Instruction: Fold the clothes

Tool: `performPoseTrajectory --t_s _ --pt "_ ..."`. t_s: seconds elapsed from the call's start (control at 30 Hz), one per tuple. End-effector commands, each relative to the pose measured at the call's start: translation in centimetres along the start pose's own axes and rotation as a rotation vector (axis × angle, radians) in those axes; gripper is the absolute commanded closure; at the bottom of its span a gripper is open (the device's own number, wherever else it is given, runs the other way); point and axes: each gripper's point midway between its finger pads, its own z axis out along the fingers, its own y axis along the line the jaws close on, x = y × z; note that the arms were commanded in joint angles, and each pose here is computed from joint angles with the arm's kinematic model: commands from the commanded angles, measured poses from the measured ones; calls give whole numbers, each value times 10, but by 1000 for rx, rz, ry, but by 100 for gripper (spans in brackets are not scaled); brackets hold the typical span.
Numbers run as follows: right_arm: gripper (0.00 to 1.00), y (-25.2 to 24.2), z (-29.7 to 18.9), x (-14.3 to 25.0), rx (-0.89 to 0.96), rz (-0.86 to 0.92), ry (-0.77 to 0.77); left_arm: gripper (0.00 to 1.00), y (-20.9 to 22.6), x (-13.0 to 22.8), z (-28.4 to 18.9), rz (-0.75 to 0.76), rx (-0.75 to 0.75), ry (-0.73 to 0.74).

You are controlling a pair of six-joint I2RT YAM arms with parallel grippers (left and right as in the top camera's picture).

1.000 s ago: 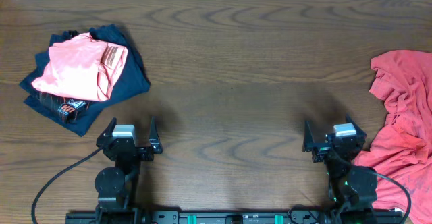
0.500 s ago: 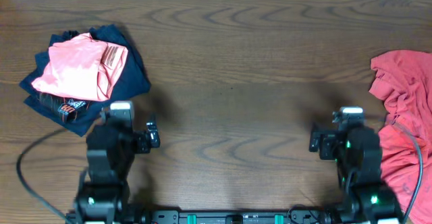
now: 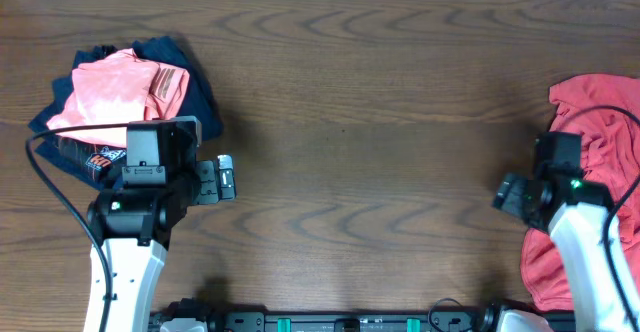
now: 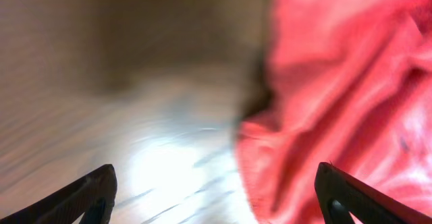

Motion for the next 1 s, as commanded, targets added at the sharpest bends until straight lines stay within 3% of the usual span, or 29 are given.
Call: performPoseTrajectory --t_s 0.0,0.1,0.27,0.3,0.33,0.4,0.6,0.8,0.97 --pt "9 -34 19 -2 139 198 36 2 -5 -5 -3 -36 20 -6" --pt "17 -47 36 4 181 242 91 2 -5 -5 -4 -36 20 -7" --pt "71 -53 56 1 200 282 118 2 -5 -5 -4 -36 20 -7" --pt "91 -50 60 1 189 284 128 2 -5 -5 -4 -36 20 -7" --pt "99 -47 62 1 172 279 133 2 -5 -5 -4 -36 20 -7" --pt "99 -24 67 -1 44 188 156 0 -5 -5 -4 -36 20 -7" --pt "99 104 29 6 -634 -221 150 3 -5 -10 -4 -34 24 -30" --pt "99 207 -19 35 -856 -509 52 4 -7 -24 -5 -31 32 -85" --pt "99 297 -82 33 -1005 -548 -241 4 -17 -38 -7 -24 89 -140"
